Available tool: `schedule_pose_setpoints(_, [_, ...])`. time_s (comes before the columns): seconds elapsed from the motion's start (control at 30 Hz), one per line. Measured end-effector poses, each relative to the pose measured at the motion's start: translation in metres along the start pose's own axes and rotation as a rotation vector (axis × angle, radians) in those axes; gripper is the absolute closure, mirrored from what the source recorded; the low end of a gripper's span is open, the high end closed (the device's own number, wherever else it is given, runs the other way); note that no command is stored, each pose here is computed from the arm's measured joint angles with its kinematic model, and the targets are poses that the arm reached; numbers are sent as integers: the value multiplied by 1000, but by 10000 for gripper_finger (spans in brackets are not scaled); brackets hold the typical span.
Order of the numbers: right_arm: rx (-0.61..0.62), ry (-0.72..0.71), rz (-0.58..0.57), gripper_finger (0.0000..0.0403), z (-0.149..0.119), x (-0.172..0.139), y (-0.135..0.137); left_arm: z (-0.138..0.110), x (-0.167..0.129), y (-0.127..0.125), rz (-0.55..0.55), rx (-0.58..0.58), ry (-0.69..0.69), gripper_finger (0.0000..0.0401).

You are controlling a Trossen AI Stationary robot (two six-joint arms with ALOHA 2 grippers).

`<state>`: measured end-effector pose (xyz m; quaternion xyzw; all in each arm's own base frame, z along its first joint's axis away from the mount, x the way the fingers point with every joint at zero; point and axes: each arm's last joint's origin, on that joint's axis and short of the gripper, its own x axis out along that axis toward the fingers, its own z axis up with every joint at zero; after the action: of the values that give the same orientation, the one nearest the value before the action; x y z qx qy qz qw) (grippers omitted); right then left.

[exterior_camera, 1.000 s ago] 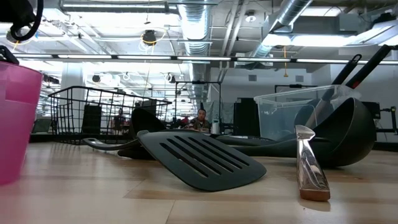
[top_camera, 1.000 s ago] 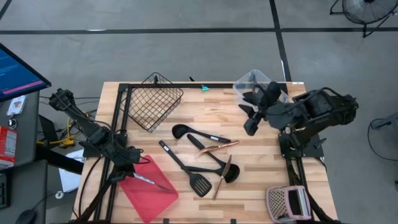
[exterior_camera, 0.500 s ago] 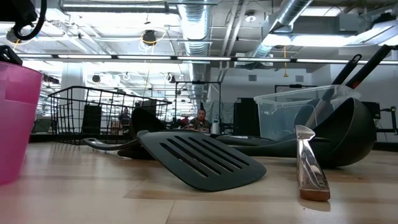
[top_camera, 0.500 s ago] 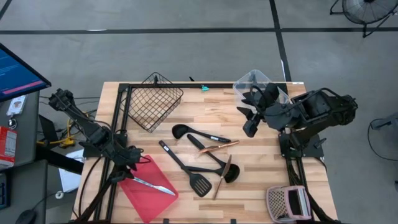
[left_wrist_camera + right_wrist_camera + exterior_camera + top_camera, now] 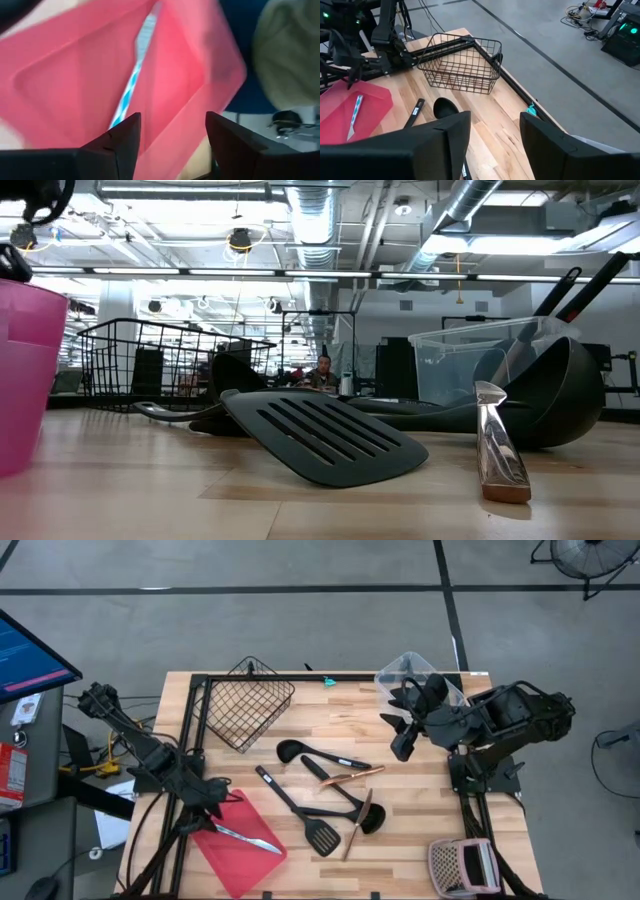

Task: Pick & Place Kitchen Items
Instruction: Put the slotted spatula into the transparent bin

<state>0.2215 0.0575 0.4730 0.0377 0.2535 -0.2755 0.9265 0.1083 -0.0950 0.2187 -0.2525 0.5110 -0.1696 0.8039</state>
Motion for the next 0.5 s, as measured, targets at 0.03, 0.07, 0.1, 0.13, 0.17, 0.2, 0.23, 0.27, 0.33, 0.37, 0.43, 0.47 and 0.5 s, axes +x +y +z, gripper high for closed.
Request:
schedule_pose_setpoints(0.03, [0, 0, 0, 235, 0, 0, 0, 2, 0, -2, -21, 4, -18, 198])
schedule_pose_setpoints(0.07, [0, 0, 0, 236, 0, 0, 0, 3, 0, -4, -38, 7, -33, 199])
schedule_pose_setpoints(0.1, [0, 0, 0, 236, 0, 0, 0, 4, 0, -5, -52, 11, -46, 199])
schedule_pose_setpoints(0.13, [0, 0, 0, 236, 0, 0, 0, 6, 0, -7, -67, 13, -60, 199])
schedule_pose_setpoints(0.17, [0, 0, 0, 236, 0, 0, 0, 7, -1, -8, -80, 15, -75, 199])
schedule_pose_setpoints(0.2, [0, 0, 0, 236, 0, 0, 0, 8, -1, -8, -84, 15, -90, 199])
schedule_pose_setpoints(0.23, [0, 0, 0, 235, 0, 0, 0, 9, -1, -8, -87, 12, -99, 200])
schedule_pose_setpoints(0.27, [0, 0, 1, 234, 0, 0, 0, 11, -1, -8, -89, 8, -109, 200])
schedule_pose_setpoints(0.33, [-1, 3, 8, 234, 0, 0, 1, 14, -2, -8, -91, -2, -136, 203])
schedule_pose_setpoints(0.37, [-2, 8, 18, 234, 0, 0, 1, 16, -2, -7, -92, -6, -152, 204])
schedule_pose_setpoints(0.43, [-5, 17, 33, 235, -1, -1, 1, 22, -4, -7, -104, -1, -199, 207])
schedule_pose_setpoints(0.47, [-21, 18, 36, 236, -1, -1, 1, 25, -5, -8, -117, 6, -226, 209])
schedule_pose_setpoints(0.5, [-40, 18, 36, 237, -1, -1, 1, 28, -6, -9, -129, 15, -254, 210])
